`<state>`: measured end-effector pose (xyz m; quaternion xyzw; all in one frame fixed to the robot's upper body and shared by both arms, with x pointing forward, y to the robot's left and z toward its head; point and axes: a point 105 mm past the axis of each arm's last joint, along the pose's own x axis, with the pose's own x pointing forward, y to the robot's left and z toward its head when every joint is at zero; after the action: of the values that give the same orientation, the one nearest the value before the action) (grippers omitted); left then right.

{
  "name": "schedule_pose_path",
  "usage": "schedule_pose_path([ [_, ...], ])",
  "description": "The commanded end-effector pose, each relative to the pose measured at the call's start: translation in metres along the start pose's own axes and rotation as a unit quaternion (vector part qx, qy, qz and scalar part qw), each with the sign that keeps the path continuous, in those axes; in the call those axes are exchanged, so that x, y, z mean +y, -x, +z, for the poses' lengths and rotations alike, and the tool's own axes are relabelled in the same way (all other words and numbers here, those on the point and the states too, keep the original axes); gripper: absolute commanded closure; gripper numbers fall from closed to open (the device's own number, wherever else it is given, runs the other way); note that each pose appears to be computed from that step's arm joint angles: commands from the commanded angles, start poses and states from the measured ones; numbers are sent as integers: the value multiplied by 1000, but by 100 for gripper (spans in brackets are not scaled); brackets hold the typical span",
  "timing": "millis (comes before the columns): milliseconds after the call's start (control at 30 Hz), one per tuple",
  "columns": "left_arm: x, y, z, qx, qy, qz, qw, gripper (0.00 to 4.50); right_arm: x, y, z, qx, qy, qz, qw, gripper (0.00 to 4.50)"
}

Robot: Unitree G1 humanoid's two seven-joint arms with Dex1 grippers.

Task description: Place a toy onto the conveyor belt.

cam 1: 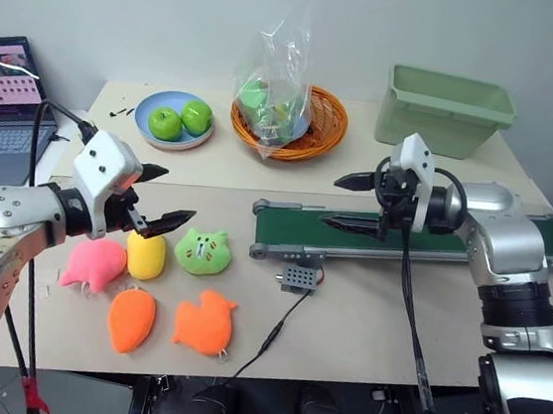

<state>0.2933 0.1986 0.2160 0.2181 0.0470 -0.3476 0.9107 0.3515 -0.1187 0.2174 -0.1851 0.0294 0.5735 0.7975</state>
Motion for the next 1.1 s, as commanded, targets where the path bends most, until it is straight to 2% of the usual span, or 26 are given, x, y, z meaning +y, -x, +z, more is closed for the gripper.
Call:
schedule_pose_path([
  [33,4,1,11,-34,13,4,999,8,-5,6,10,-19,25,-15,999,0],
  [200,14,11,13,-72,72,25,994,8,-2,1,9,-18,25,3,1000,0],
  [300,25,24,2,-64,102,60,991,8,4,-3,6,-3,31,30,999,0],
  [367,52,55,-19,-49,148,154,976,8,10,-9,8,0,33,64,997,0],
  [433,65,77,-34,-44,182,214,959,8,13,-12,10,-1,34,81,996,0],
  [600,67,114,-72,-52,265,299,915,8,13,-21,13,-5,38,96,995,0],
  [700,58,135,-102,-43,331,343,878,8,13,-25,12,-4,41,105,994,0],
  [767,40,148,-133,-38,421,353,835,8,14,-27,13,-5,41,115,992,0],
  [833,29,160,-151,-54,483,367,793,8,16,-27,14,-4,40,125,991,0],
  [967,19,184,-178,-81,565,400,717,8,18,-23,11,9,38,138,990,0],
  [1100,9,185,-194,-115,627,391,664,8,16,-19,11,15,41,135,990,0],
])
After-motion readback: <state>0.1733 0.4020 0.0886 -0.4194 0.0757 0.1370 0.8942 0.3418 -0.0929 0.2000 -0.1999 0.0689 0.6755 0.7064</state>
